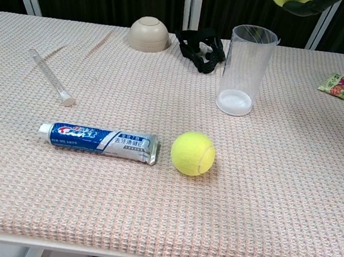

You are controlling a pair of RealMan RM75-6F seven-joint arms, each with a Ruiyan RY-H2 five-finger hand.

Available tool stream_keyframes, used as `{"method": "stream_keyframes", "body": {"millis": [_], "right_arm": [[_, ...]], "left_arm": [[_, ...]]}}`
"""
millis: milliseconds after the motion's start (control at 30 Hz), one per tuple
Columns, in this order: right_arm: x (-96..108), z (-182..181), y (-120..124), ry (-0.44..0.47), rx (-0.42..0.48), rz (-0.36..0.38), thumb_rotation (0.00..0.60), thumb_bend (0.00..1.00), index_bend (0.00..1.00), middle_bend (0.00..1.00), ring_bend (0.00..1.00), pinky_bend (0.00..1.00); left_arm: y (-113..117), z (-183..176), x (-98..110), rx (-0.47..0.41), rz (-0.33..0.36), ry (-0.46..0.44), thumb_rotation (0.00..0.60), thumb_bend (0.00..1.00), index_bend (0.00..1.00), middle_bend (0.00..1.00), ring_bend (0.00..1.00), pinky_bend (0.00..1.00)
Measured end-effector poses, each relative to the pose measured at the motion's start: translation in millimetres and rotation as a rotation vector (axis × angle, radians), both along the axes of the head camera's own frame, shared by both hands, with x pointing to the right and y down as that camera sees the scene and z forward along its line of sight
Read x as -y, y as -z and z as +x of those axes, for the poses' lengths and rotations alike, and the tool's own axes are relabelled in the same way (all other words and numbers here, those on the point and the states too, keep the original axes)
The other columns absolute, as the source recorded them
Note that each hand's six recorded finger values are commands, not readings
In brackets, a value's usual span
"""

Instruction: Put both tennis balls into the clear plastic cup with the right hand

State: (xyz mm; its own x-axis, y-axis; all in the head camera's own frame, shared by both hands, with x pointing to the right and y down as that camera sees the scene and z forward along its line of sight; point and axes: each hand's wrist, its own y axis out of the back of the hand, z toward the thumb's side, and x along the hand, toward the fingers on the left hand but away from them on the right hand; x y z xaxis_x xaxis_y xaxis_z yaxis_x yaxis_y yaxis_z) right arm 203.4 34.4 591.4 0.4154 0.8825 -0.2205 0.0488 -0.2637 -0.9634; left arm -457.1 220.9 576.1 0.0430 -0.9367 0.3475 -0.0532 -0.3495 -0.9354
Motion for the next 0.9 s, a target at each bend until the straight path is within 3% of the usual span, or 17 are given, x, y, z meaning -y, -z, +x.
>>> {"method": "stream_keyframes", "body": {"millis": [300, 400, 500, 600, 900], "right_arm": [[14, -17, -31, -0.006, -0.03, -0.082, 0.6, 0.35, 0.6, 0.47, 0.47, 0.63], [13, -20, -35, -0.004, -0.004, -0.116, 0.6, 0.25, 0.44, 0.42, 0.36, 0.47], [11, -20, -40, -0.004, 0.024, -0.172, 0.6, 0.2, 0.22, 0.28, 0.18, 0.27], [11, -17, -42, -0.014, 0.048, -0.219, 0.6, 0.19, 0.1, 0.19, 0.08, 0.18], [11, -13, -33, -0.016, 0.07, -0.216, 0.6, 0.19, 0.03, 0.14, 0.04, 0.16]], "left_arm": [[-1, 1, 2, -0.001, -0.003, 0.0, 0.6, 0.01, 0.04, 0.0, 0.0, 0.0], [0, 1, 4, -0.003, 0.004, -0.003, 0.6, 0.01, 0.05, 0.0, 0.0, 0.0], [2, 2, 4, -0.001, 0.012, -0.009, 0.6, 0.01, 0.05, 0.0, 0.0, 0.0], [1, 3, 4, -0.001, 0.01, -0.011, 0.6, 0.01, 0.05, 0.0, 0.0, 0.0], [1, 2, 3, -0.002, 0.009, -0.01, 0.6, 0.01, 0.05, 0.0, 0.0, 0.0]]}}
